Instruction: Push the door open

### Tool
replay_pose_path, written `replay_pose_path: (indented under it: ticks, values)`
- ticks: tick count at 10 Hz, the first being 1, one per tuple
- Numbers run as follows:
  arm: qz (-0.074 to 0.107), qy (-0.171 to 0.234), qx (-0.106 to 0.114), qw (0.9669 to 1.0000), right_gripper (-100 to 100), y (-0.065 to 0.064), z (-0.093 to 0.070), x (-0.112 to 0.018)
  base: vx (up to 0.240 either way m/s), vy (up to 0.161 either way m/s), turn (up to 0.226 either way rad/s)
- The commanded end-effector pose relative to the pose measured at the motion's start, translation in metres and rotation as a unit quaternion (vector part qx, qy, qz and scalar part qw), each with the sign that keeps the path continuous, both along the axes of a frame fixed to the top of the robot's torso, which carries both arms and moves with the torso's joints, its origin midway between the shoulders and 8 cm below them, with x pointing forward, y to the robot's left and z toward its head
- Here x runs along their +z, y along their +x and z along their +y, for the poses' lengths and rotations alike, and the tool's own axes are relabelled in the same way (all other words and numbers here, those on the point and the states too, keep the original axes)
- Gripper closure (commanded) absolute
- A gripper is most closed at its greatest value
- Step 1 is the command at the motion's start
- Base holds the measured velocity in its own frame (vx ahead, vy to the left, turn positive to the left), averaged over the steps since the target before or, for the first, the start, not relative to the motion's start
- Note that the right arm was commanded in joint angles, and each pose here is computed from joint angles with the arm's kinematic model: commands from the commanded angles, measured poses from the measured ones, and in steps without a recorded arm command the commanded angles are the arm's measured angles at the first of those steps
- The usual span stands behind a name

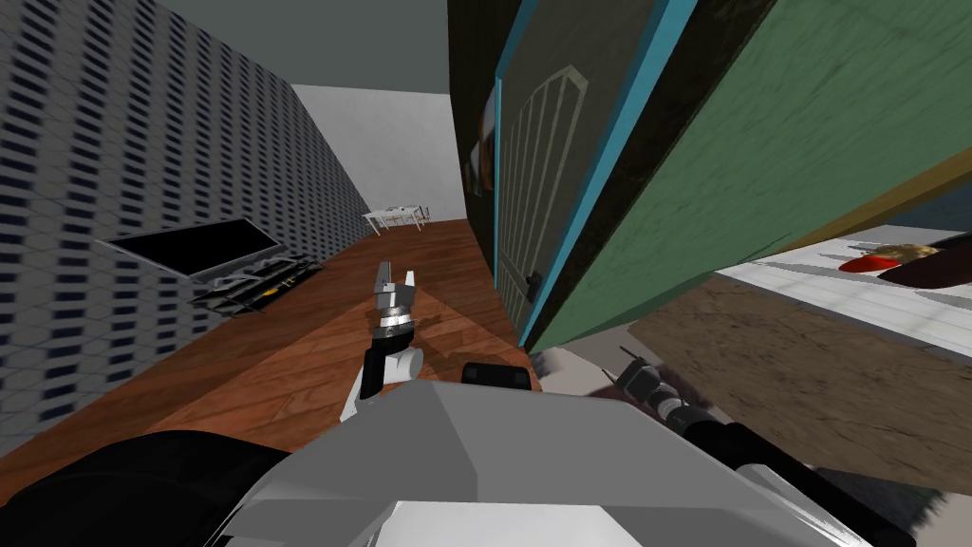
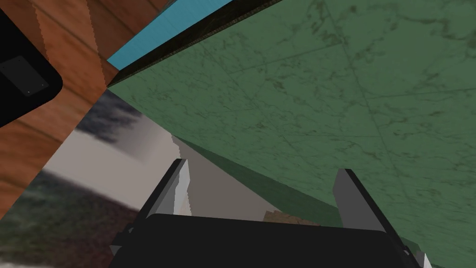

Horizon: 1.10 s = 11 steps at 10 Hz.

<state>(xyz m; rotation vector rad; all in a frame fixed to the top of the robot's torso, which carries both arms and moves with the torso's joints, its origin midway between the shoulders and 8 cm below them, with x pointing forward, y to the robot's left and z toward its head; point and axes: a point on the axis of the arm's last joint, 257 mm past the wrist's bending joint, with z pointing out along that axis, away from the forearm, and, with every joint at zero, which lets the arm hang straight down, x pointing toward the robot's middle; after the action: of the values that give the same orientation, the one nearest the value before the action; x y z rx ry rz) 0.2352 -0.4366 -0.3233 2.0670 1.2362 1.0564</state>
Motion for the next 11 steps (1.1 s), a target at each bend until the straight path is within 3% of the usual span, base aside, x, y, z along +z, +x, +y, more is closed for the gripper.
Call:
replay_pose_path:
  ticks: [1,4,6,9,11]
  values:
    - [0.029,0.009,-0.006,0.9995,-100,-0.012,-0.006,-0.011,0.093,0.131,-0.083]
    - [0.07,0.02,-0.014,0.9972,-100,-0.032,-0.016,-0.022,0.115,0.14,-0.066]
    - [0.111,0.03,-0.023,0.9931,-100,-0.051,-0.026,-0.032,0.102,0.145,-0.097]
    - [0.141,0.038,-0.031,0.9888,-100,-0.066,-0.033,-0.039,0.098,0.121,-0.052]
    - [0.171,0.045,-0.039,0.9834,-100,-0.081,-0.04,-0.044,0.093,0.118,-0.076]
